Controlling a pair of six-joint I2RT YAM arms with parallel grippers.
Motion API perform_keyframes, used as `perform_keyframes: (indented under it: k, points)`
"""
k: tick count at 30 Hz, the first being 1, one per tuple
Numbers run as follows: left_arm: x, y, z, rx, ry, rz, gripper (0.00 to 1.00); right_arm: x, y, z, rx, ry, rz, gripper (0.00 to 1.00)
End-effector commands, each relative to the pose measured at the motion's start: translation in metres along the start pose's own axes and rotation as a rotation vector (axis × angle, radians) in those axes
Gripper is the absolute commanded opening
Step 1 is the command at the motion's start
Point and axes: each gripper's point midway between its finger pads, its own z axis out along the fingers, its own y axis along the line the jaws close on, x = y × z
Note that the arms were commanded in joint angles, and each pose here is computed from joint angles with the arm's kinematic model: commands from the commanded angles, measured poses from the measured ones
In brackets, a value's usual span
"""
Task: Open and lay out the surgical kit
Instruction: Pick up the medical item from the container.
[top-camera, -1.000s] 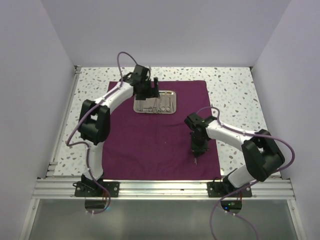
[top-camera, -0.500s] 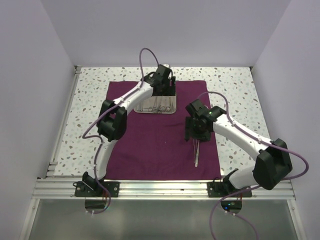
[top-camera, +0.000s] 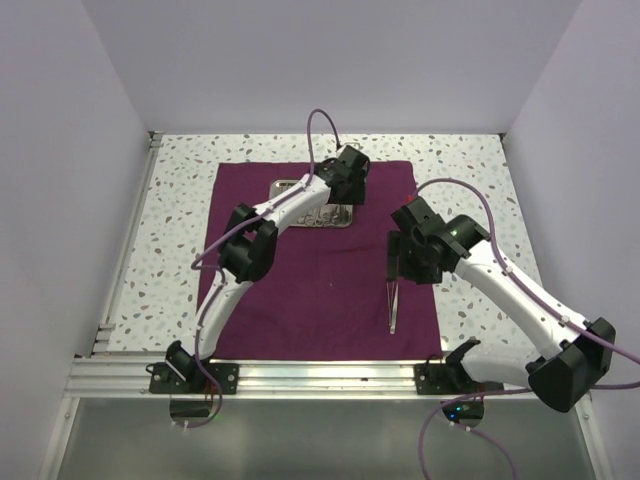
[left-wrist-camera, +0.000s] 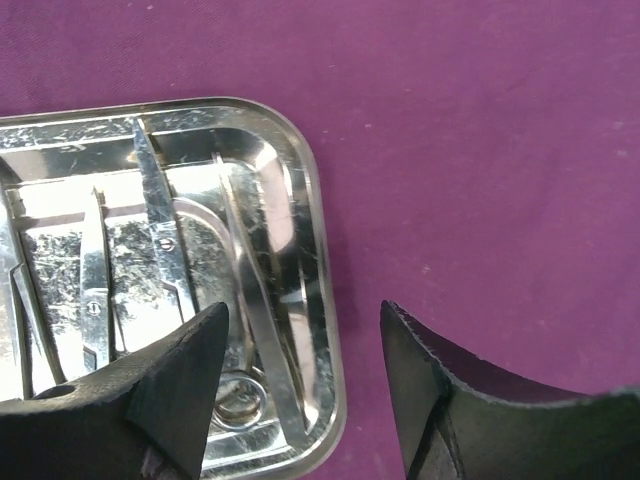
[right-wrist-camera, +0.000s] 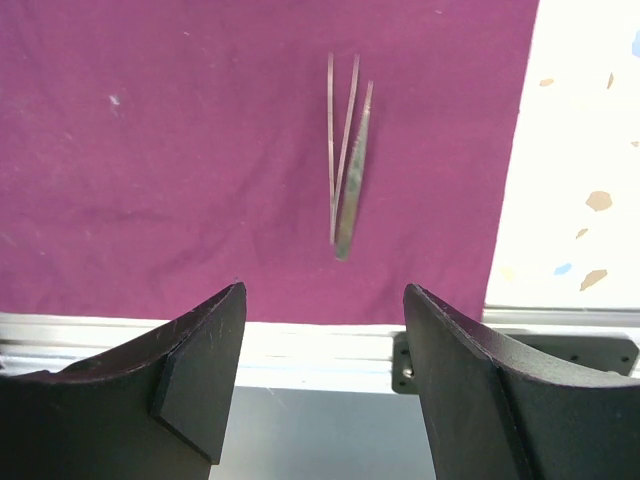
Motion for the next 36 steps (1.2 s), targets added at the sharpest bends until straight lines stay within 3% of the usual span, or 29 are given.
perform_keyframes:
  k: [1, 7, 22, 30, 36]
  points:
    - [-0.01, 0.001, 0.001, -0.041, -0.043, -0.034, 0.65, 0.005, -0.015, -0.007, 0.05, -0.003, -0.005, 0.68]
    - [-0.005, 0.005, 0.007, -0.058, -0.038, -0.036, 0.62, 0.011, -0.024, -0.008, 0.071, -0.007, -0.009, 0.68]
    - [0.014, 0.013, 0.023, -0.095, -0.002, -0.071, 0.42, 0.011, -0.037, -0.011, 0.113, -0.009, -0.048, 0.68]
    - [0.021, 0.024, 0.025, -0.144, 0.007, -0.097, 0.39, 0.012, -0.041, -0.011, 0.122, -0.003, -0.07, 0.68]
    - [0.032, 0.02, 0.033, -0.105, 0.04, -0.113, 0.26, 0.011, -0.043, -0.01, 0.132, -0.004, -0.08, 0.68]
